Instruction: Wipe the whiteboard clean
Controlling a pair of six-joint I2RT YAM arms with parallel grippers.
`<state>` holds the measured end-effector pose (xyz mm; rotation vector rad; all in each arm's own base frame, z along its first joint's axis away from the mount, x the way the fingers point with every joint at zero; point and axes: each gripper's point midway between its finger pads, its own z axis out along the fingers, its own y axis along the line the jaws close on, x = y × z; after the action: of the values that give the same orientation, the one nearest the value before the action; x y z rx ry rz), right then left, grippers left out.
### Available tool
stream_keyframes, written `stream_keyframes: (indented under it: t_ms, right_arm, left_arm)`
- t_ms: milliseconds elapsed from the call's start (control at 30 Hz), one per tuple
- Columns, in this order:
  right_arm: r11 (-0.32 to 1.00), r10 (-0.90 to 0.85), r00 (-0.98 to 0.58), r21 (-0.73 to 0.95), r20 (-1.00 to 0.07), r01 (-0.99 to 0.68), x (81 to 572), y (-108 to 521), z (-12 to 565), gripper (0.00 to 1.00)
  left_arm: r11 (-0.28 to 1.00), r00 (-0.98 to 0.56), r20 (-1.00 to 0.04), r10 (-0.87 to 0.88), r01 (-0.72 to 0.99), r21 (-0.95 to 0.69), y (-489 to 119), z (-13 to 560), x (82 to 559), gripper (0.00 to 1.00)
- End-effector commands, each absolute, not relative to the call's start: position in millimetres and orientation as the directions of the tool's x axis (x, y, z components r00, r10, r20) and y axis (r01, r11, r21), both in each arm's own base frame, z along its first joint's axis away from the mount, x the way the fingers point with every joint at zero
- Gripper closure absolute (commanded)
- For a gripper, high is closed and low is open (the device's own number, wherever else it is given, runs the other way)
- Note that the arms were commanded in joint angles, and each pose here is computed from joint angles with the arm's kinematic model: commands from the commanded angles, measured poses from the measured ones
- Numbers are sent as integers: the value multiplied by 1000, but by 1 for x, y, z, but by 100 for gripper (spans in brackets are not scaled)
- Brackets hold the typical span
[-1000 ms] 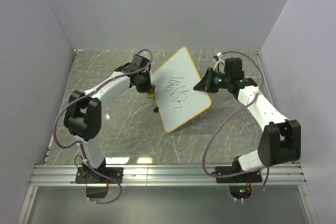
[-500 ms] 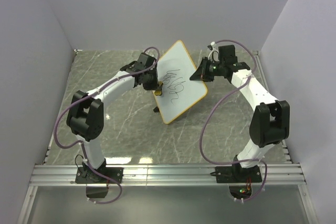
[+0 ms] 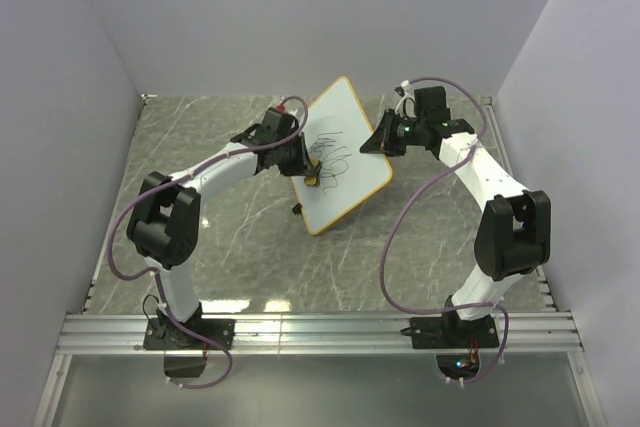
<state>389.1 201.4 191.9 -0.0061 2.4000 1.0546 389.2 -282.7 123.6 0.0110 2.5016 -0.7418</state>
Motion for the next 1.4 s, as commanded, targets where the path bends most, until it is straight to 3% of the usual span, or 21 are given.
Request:
stream_keyframes:
  t_ms: [0,433,633,800,967,1367]
  right_arm:
    - [715,203,-890,683,-408,-150,378,203,180,100]
    - [702,211,-896,698,-390,-138,387,210,177,100]
    - [686,223,-895,714,-386,-137,391,214,180,100]
    - [679,222,-894,719,-389,-144,389,215,183,100]
    - [675,212,-893,720,-398,-161,385,216,187,100]
    - [680,187,-907,716,-377,-158,375,221,177,100]
  left_arm:
    - [792,-874,-478,-86,231,-566,-297,114,373,100]
    - [584,-843,-520,140,494,-644,-336,129,307,100]
    - [560,-833,-530,162,519,-645,-343,130,299,100]
    - [616,-829,-553,88,481,-624,-336,123,320,100]
    - [641,-871,-491,-29,361,-677,-308,98,346,100]
    - [700,-856,-512,-70,324,-637,-296,92,386,100]
